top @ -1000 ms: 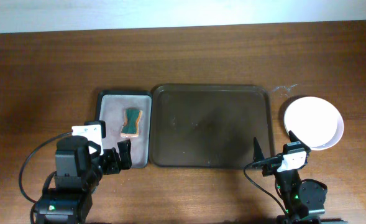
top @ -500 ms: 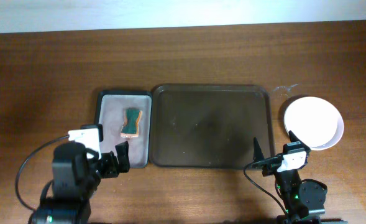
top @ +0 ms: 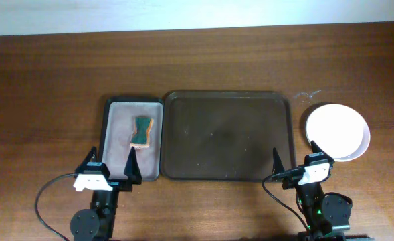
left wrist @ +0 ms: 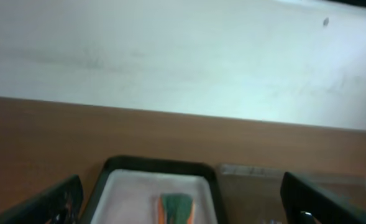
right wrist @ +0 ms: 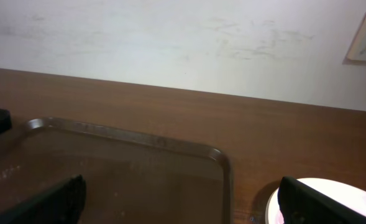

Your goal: Clean dirty plates on tray and stack at the side

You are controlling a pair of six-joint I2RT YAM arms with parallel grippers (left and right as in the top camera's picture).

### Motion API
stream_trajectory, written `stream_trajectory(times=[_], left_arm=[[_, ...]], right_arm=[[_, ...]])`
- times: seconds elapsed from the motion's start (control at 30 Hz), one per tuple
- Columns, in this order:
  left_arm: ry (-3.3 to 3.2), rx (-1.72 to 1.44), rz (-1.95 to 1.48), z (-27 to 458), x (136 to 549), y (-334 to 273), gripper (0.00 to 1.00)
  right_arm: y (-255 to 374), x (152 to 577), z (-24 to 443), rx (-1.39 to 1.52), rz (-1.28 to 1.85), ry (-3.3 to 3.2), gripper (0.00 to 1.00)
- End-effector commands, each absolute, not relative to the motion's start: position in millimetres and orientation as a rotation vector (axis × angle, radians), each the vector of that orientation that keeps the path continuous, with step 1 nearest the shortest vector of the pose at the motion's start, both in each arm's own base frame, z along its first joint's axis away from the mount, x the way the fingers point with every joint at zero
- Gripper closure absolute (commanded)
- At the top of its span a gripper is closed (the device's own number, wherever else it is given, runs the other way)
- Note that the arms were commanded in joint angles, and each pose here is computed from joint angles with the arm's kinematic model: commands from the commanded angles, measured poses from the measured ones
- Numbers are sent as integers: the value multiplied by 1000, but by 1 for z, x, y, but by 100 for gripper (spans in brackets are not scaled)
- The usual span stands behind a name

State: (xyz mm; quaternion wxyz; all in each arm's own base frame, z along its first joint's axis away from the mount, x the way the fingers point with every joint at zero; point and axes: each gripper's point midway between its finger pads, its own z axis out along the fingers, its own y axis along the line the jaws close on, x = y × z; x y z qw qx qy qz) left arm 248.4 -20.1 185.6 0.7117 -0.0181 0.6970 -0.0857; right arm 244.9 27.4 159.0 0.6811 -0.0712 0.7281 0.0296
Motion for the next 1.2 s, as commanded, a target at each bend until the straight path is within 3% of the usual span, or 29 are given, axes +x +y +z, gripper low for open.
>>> stream_trajectory(times=[0.0,0.07,1.17], left_arm=[[1568,76,-110,176,245,-24,1],[1641,70,-105,158,245,-22,0],[1642,70,-105,158,245,-22,1]], right_arm=[[29,244,157,-171,67,1635,1],[29,244,157,-171,67,1635,1],[29,244,157,-171,67,1635,1]])
